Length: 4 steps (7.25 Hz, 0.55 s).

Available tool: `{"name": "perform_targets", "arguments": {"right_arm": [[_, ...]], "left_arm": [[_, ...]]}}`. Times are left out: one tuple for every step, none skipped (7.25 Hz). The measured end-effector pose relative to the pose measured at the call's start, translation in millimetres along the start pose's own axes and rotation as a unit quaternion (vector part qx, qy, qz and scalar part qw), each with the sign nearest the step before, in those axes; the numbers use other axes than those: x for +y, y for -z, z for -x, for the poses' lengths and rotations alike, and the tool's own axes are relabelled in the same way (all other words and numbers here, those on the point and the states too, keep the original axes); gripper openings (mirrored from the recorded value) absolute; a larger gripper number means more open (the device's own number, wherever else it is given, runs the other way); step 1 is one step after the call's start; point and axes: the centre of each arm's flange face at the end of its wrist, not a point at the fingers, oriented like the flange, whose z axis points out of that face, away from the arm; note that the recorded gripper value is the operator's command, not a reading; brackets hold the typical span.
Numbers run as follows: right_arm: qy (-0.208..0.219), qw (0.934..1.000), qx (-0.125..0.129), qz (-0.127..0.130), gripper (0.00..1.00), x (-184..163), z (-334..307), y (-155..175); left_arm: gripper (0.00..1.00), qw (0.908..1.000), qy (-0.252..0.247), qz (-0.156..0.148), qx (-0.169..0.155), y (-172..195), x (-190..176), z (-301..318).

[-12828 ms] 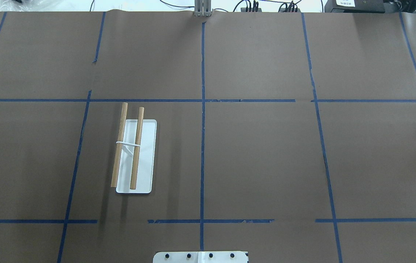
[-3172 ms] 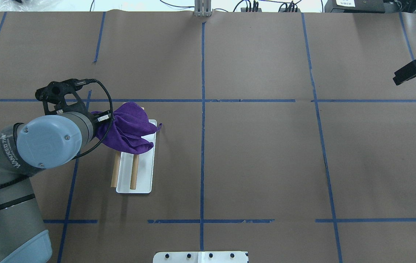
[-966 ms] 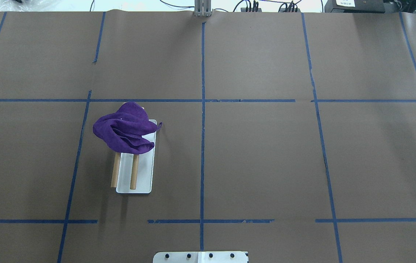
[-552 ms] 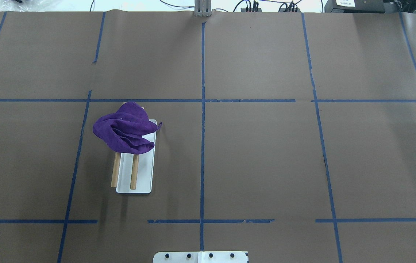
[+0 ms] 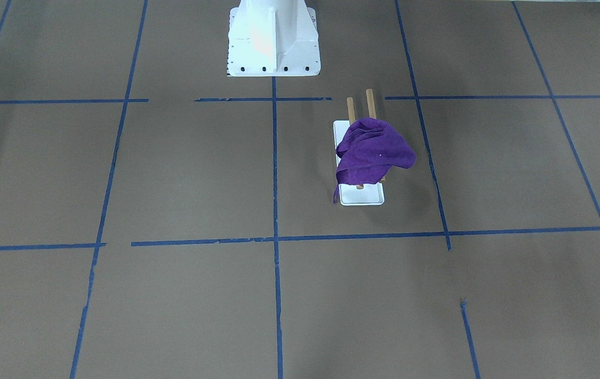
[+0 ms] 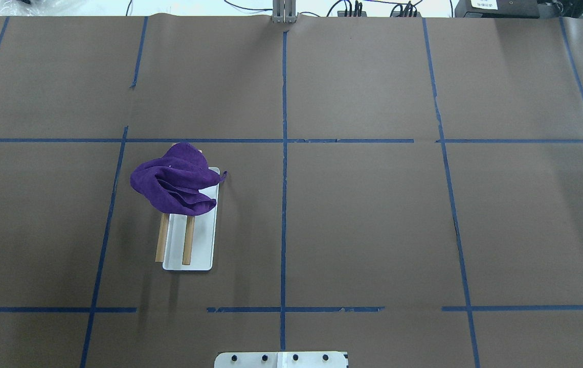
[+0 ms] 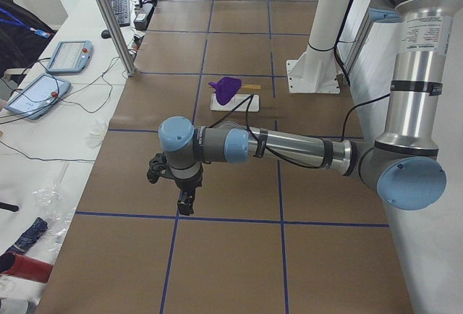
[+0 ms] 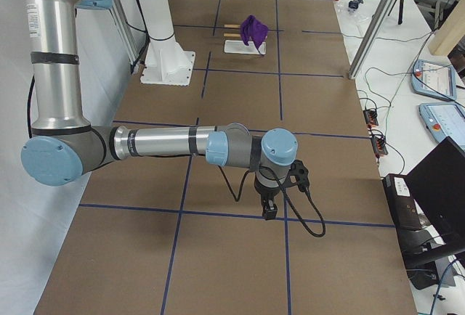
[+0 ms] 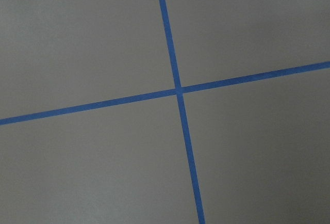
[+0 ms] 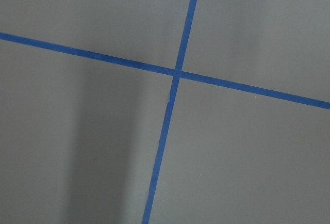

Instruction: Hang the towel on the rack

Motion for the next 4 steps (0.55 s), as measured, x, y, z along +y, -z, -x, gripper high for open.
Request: {"name": "perform_targets", "arguments": {"right_arm": [[-0.006, 0.9999, -0.009, -0.001, 1.0, 3.1, 0.0, -1.8], [-0.01, 0.9999, -0.013, -0.001, 1.0, 5.3, -0.7, -2.4], [-0.013, 0.9998, -0.014, -0.002, 1.0, 6.6, -1.9, -1.7], [-0.015, 0.9998, -0.015, -0.003, 1.0, 7.9, -3.8, -1.0]], "left_arm": [[1.0, 0.9998, 0.017, 0.005, 0.001, -8.7, 3.2, 7.7], [1.0, 0.9994, 0.033, 0.006, 0.002, -12.2, 3.9, 10.7], [1.0, 0.999, 0.044, 0.005, 0.002, -12.8, 3.1, 10.8], [1.0, 0.9984, 0.056, 0.002, 0.005, -11.2, 1.8, 8.6]]}}
